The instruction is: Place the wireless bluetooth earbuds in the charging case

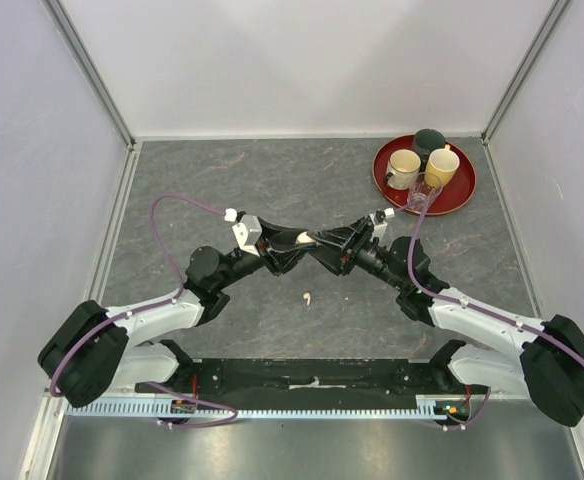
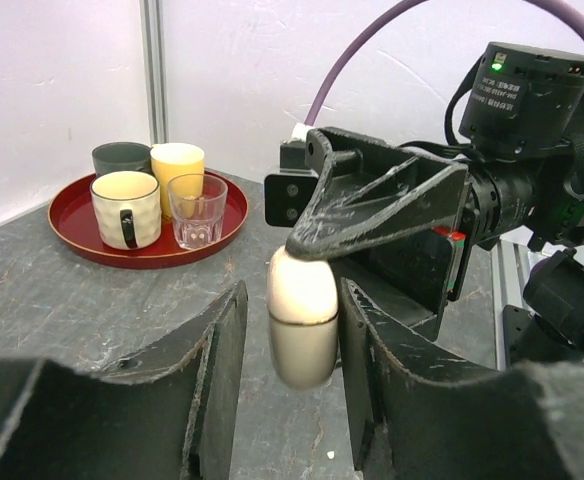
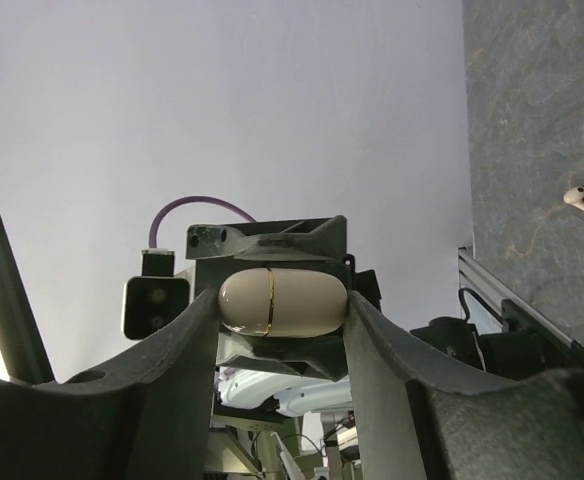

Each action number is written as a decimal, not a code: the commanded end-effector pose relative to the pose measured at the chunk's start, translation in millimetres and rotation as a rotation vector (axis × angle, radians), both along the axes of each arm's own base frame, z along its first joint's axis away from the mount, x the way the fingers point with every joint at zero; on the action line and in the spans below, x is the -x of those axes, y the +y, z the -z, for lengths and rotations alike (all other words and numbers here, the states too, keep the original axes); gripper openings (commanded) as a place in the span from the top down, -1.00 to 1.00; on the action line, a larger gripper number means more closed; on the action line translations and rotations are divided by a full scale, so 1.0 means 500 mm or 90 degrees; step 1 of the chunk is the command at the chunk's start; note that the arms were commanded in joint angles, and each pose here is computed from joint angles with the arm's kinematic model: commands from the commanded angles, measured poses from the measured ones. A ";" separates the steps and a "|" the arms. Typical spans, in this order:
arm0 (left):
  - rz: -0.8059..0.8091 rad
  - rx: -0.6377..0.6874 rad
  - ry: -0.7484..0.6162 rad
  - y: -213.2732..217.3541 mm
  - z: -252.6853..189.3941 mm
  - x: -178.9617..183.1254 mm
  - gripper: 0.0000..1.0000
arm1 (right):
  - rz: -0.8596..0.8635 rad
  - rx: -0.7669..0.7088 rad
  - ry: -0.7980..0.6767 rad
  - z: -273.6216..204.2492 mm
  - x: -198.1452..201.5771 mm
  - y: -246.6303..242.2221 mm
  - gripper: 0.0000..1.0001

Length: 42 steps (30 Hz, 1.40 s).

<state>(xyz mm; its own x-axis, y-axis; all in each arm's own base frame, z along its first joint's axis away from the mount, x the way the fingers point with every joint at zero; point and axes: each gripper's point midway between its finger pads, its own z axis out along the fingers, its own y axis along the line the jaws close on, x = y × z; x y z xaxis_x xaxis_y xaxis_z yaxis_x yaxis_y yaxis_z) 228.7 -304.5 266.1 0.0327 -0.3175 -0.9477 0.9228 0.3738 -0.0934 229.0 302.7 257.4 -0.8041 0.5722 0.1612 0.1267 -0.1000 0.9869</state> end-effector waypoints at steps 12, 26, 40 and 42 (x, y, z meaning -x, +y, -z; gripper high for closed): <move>0.000 0.032 0.002 -0.006 -0.016 -0.011 0.00 | 0.002 -0.074 -0.065 -0.085 0.005 -0.008 0.54; 0.005 0.058 0.001 -0.011 -0.026 -0.015 0.06 | -0.002 -0.069 -0.055 -0.070 0.004 -0.004 0.52; -0.001 0.065 0.002 -0.009 -0.032 -0.018 0.05 | -0.003 -0.056 -0.038 -0.051 0.002 -0.001 0.49; -0.001 0.062 0.002 -0.010 -0.030 -0.018 0.06 | -0.004 -0.055 -0.042 -0.054 0.001 0.000 0.49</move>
